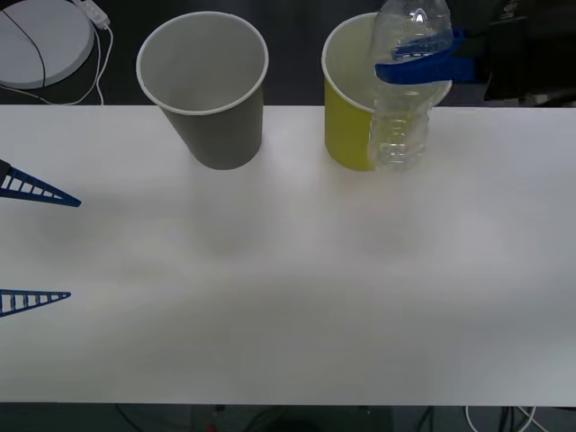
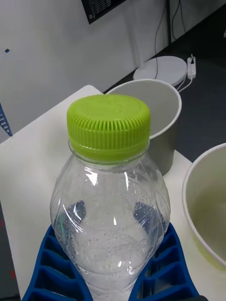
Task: Put the can into the green bin and the plastic bottle into the gray bin
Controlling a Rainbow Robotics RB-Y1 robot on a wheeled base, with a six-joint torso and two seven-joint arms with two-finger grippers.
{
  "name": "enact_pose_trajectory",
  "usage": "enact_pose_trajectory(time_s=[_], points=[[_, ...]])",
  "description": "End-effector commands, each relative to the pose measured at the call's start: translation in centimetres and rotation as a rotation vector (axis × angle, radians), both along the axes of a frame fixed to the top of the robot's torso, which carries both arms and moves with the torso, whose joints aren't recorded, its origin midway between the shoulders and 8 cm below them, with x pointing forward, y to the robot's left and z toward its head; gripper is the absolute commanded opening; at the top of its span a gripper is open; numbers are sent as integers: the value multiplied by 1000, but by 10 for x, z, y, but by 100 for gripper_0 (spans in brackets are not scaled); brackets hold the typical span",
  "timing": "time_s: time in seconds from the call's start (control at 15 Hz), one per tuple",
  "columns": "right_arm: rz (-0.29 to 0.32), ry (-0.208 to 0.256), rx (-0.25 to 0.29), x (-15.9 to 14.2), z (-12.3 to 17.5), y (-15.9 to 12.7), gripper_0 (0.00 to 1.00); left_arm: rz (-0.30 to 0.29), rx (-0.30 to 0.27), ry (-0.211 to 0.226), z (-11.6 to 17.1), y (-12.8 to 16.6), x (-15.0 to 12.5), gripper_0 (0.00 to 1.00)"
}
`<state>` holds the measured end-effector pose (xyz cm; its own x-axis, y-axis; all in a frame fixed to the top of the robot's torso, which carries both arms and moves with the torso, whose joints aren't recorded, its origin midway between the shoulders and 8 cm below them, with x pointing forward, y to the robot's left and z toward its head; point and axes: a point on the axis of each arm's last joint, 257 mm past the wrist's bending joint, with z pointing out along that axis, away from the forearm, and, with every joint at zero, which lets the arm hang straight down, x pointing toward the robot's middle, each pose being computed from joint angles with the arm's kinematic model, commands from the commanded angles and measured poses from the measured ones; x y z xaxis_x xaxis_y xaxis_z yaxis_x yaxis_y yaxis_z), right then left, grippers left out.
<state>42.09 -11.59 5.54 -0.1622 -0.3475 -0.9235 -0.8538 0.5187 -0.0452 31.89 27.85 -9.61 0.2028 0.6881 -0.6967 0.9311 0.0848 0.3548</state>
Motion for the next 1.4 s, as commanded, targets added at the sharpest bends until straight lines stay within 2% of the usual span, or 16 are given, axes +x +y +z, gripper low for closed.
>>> enact_pose_trajectory(time_s=[0.07, 0.33, 0.8, 1.4], points=[[23, 12, -16, 17, 5, 19, 0, 0, 0, 0, 0, 0, 0, 100], [55, 61, -50, 39, 10, 43, 0, 0, 0, 0, 0, 0, 0, 100], [67, 98, -111, 73, 23, 84, 0, 0, 0, 0, 0, 0, 0, 100], [38, 79, -201, 115, 36, 148, 0, 0, 0, 0, 0, 0, 0, 100]])
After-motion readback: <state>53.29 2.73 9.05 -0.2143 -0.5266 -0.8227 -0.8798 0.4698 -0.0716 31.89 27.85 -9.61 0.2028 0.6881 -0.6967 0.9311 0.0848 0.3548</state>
